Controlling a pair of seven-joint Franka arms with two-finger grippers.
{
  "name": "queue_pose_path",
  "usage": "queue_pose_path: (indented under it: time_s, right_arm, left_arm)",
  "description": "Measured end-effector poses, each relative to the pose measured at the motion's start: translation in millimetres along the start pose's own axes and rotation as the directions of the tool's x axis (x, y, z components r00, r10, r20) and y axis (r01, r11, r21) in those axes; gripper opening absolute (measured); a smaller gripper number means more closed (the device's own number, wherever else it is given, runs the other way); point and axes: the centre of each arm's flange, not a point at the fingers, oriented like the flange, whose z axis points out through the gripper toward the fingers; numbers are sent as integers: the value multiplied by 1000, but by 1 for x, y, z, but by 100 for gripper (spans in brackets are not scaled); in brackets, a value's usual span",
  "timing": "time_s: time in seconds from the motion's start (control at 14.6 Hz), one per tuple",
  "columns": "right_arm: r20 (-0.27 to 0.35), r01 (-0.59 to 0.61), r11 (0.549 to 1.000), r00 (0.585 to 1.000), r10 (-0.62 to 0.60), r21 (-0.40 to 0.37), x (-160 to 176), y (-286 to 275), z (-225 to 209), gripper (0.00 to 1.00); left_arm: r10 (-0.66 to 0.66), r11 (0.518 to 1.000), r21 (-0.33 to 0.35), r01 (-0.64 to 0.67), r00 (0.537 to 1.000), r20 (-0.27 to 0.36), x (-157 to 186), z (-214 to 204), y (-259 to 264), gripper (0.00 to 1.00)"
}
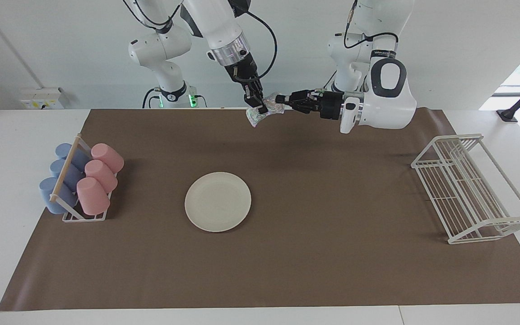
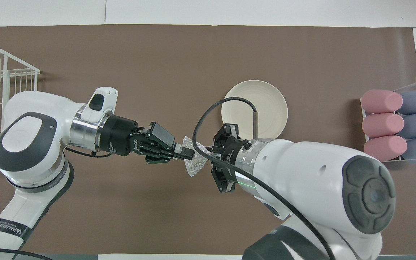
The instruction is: Wipe plate with sponge
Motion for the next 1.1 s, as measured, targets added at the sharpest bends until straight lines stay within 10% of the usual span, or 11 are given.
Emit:
queue_pose_path:
  time_s: [0.41, 1.1]
  right_arm:
    - [0, 0, 1000, 1000, 0, 0, 0, 0, 0, 11]
    - [-62, 275, 958, 958, -280, -75, 63, -16, 49, 10]
  left_arm:
    - [1, 1000, 12, -1, 1000, 1, 0, 0, -1, 4]
    - [31, 972, 237, -11, 996, -81, -6, -49, -3, 100]
